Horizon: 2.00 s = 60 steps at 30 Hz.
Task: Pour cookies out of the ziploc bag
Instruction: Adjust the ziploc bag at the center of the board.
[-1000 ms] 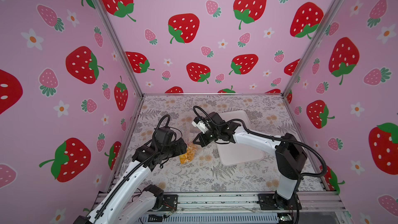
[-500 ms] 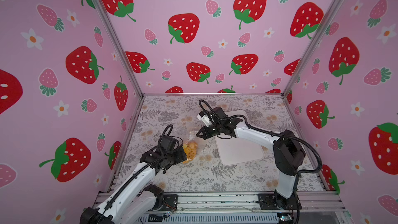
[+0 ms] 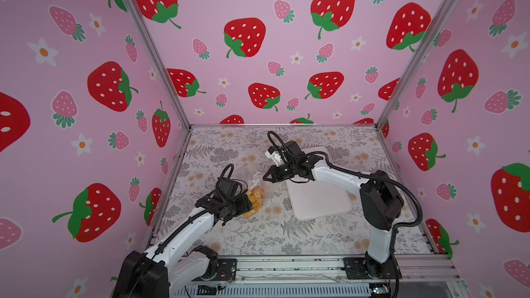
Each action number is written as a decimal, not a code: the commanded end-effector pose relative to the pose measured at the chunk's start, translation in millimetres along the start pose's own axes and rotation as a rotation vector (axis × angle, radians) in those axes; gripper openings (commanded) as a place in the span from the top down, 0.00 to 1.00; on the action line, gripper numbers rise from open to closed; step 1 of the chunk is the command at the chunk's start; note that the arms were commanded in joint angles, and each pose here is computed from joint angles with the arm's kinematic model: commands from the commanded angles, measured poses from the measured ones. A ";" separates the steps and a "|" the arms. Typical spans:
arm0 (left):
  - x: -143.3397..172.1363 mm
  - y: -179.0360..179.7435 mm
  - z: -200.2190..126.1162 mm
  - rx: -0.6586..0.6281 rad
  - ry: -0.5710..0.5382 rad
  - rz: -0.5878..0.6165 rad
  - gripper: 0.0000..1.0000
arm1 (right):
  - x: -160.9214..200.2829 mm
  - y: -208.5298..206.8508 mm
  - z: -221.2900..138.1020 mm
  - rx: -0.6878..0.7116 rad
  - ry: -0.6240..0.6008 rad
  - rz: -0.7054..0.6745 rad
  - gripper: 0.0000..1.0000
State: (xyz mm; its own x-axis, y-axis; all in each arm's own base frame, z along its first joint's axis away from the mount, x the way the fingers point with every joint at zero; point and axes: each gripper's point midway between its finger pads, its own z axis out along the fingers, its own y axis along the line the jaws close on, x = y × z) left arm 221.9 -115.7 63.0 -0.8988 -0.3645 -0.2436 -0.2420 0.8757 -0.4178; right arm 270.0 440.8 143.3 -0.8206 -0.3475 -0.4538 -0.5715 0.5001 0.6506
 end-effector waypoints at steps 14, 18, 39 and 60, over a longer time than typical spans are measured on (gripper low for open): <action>10.8 -2.0 21.3 0.052 0.059 -0.019 0.31 | -25.3 -2.7 1.7 -0.059 -0.046 0.064 1.00; 10.2 -4.8 26.9 0.061 0.072 -0.022 0.36 | -25.1 -3.0 1.6 -0.063 -0.045 0.071 1.00; -5.9 -14.8 13.9 0.047 0.039 0.021 0.84 | -18.7 -3.5 -2.7 -0.067 -0.039 0.081 1.00; -5.2 -8.2 -18.3 0.057 -0.060 0.046 0.29 | -52.7 48.3 -23.4 -0.230 -0.081 0.142 1.00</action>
State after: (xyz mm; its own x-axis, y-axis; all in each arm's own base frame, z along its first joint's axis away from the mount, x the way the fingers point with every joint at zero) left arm 231.7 -123.5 91.0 -0.8860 -0.3291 -0.3266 -0.1478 0.8681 -0.4739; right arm 278.2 451.9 167.3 -0.9024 -0.2540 -0.3482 -0.4273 0.4231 0.7990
